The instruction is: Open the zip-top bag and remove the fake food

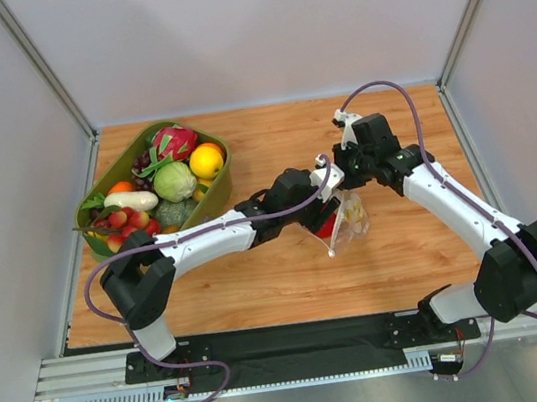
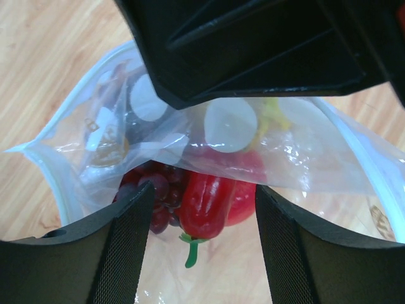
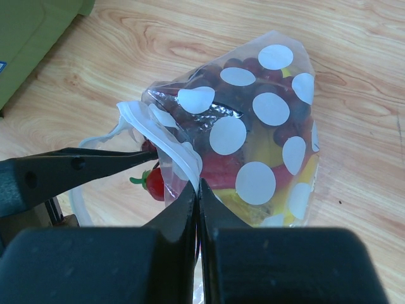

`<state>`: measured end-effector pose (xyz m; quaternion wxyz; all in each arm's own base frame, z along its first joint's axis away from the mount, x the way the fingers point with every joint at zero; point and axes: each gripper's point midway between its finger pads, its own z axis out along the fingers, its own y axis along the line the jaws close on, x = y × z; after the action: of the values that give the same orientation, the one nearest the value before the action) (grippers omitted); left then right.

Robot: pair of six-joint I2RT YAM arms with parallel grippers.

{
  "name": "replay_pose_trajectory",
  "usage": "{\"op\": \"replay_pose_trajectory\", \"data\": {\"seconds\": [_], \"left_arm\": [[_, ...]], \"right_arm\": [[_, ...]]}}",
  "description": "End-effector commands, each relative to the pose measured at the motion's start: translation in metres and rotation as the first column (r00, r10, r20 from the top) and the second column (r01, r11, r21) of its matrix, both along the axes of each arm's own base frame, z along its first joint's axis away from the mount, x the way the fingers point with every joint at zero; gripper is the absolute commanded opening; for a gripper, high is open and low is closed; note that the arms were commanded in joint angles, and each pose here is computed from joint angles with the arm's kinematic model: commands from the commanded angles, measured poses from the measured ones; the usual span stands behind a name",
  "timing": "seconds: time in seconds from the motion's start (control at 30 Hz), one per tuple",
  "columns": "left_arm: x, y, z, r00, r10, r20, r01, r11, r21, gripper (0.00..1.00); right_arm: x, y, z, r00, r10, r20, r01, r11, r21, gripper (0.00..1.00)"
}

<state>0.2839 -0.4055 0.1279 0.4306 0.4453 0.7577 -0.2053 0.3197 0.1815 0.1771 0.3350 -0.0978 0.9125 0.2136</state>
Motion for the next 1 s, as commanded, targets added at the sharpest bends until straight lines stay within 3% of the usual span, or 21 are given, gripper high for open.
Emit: {"op": "replay_pose_trajectory", "data": {"seconds": [0.0,0.17,0.5,0.97], "left_arm": [[0.014,0.023,-0.045,0.995,0.096,0.023,-0.099,0.98,0.174,0.71],[0.012,0.031,-0.054,0.993,0.116,0.016,-0.117,0.972,0.204,0.71],[-0.013,0.033,-0.054,0.999,-0.02,0.045,0.015,0.995,0.101,0.75],[0.0,0.017,-0.045,0.997,-0.025,0.068,0.019,0.995,0.097,0.73]], "right_arm": [[-0.006,0.025,0.036,0.995,0.072,0.076,-0.079,0.992,0.103,0.0],[-0.005,0.023,0.036,0.995,0.065,0.076,-0.073,0.992,0.106,0.0],[-0.004,0.019,0.036,0.996,0.057,0.074,-0.065,0.992,0.107,0.0],[-0.002,0.019,0.034,0.996,0.055,0.065,-0.062,0.992,0.113,0.0]]}}
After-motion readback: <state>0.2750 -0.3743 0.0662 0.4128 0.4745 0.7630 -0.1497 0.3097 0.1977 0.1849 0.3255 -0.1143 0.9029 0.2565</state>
